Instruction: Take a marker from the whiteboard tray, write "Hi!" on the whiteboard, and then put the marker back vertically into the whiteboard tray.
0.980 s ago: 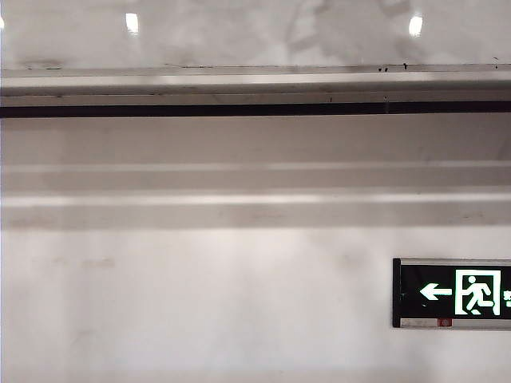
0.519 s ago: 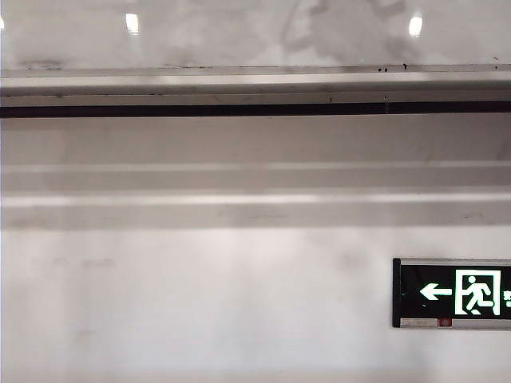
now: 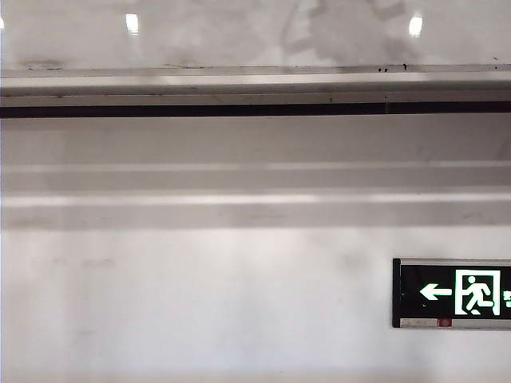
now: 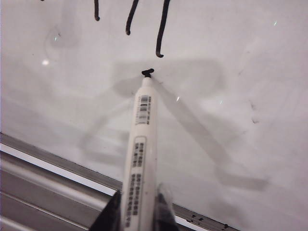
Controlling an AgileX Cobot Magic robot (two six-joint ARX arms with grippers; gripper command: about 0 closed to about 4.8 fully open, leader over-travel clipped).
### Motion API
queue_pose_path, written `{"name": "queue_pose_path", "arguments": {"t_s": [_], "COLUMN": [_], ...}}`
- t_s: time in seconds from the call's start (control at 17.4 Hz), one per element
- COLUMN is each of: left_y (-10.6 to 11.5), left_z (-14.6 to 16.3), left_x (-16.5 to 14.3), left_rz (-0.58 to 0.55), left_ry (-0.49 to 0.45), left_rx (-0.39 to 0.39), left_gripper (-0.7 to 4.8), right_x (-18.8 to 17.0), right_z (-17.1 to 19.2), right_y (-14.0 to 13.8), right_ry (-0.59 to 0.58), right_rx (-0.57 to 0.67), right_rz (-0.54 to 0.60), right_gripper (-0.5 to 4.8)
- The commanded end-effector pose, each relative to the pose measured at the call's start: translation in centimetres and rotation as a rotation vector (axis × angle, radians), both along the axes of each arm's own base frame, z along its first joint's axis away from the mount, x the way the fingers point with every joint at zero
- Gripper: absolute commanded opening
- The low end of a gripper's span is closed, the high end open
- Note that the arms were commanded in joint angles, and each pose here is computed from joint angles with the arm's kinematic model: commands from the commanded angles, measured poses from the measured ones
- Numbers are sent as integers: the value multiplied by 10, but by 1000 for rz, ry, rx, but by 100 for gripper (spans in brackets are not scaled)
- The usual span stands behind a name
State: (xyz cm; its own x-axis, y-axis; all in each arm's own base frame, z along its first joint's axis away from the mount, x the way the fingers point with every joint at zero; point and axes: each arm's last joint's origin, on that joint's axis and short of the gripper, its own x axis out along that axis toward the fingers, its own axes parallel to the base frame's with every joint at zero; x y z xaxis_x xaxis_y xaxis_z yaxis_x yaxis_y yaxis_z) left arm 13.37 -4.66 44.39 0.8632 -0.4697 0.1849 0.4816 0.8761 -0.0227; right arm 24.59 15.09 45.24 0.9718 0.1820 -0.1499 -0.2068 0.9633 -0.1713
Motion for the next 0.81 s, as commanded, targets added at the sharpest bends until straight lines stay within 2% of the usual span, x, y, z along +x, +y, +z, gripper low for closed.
{"name": "queue_pose_path", "arguments": {"t_s": [0.06,0.52,0.63,0.81], "left_y": [0,0,0,0], "left_z": [3,3,3,3], "left_x": [-2,-2,-2,-2], "left_rz": [-7,-8,-8,-32], "left_ry": [-16,-16,-16,-18], "left_rx": [-6,-6,-6,-2], "left_gripper": [-6,-6,-6,-6], "right_x": [-1,-3,-12,-38], "right_z": [6,9,16,30], "right_y": [-3,-4,-9,-26], "right_ry": [-39,-51,-69,-90], "right_rx": [27,34,52,66], "right_rz": [-35,-42,-3,-2], "right_gripper": [-1,-1,-1,-1]}}
